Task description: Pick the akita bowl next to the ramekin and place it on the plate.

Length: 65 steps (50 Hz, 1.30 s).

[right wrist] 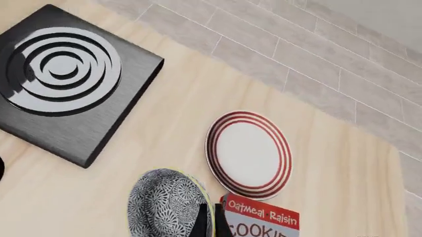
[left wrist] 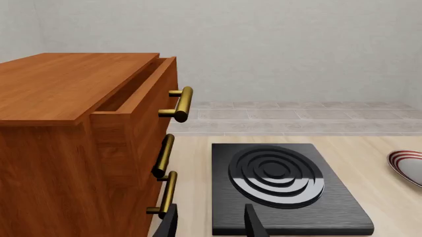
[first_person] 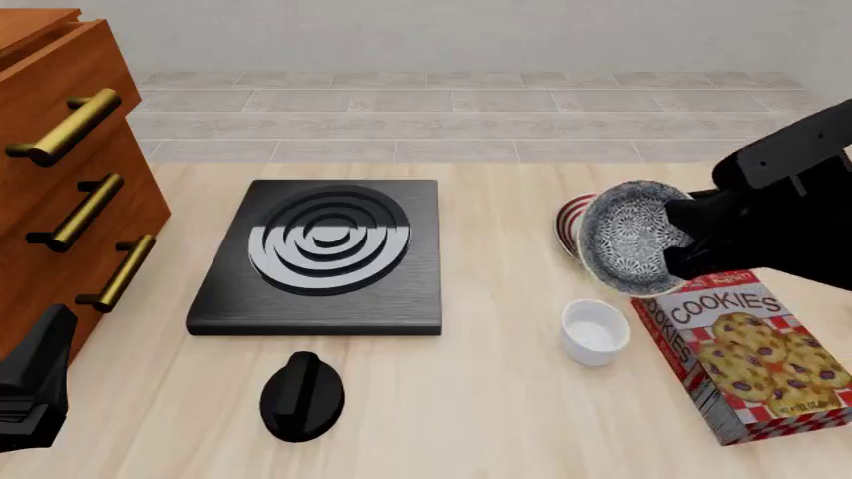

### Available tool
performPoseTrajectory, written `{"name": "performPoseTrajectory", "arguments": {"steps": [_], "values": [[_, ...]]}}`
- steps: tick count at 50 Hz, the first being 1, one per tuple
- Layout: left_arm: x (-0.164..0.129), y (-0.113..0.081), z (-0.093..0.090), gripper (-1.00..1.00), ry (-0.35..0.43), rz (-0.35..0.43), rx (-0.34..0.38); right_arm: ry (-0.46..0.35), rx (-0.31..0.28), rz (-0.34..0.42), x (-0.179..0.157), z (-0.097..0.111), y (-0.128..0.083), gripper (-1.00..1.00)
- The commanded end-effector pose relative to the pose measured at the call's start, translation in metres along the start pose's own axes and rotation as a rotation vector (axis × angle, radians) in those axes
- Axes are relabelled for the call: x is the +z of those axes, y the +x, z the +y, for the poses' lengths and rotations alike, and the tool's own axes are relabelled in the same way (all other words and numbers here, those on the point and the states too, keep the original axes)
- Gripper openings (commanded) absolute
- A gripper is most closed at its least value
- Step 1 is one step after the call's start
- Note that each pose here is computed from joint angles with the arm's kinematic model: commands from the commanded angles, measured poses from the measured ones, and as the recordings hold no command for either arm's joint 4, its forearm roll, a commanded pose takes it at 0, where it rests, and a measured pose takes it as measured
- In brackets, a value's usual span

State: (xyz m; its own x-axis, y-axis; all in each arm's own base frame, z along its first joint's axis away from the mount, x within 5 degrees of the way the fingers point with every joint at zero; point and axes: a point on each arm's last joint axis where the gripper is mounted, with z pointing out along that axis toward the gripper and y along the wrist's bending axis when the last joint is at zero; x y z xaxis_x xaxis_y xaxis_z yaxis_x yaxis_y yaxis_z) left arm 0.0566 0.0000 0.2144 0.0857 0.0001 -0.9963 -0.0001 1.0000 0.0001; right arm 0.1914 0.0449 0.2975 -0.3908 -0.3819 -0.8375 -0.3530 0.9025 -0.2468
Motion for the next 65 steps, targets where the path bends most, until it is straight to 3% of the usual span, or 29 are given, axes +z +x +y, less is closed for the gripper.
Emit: {"name": "performPoseTrajectory", "arguments": {"steps": [1,20,30,32,45,58,65], "values": [[0.0,0.0,0.0,1.0,0.0,0.0,0.0,0.062,0.087,-0.058,0.005,-0.013,-0.008,-1.0],[0.0,0.0,0.0,1.0,0.0,0.0,0.0,0.185,0.281,-0.077,0.044,-0.051,-0.009,-1.0],[0.0,0.0,0.0,1.0,0.0,0.0,0.0,0.201,0.33,-0.077,0.054,-0.058,-0.009,-1.0],[0.0,0.0,0.0,1.0,0.0,0.0,0.0,0.219,0.366,-0.06,0.062,-0.065,-0.004,-1.0],[0.0,0.0,0.0,1.0,0.0,0.0,0.0,0.207,0.408,-0.056,0.073,-0.062,0.002,-1.0],[0.0,0.0,0.0,1.0,0.0,0.0,0.0,0.173,0.515,-0.029,0.093,-0.054,0.01,-1.0],[0.0,0.0,0.0,1.0,0.0,0.0,0.0,0.162,0.51,-0.014,0.099,-0.051,0.011,-1.0]]}}
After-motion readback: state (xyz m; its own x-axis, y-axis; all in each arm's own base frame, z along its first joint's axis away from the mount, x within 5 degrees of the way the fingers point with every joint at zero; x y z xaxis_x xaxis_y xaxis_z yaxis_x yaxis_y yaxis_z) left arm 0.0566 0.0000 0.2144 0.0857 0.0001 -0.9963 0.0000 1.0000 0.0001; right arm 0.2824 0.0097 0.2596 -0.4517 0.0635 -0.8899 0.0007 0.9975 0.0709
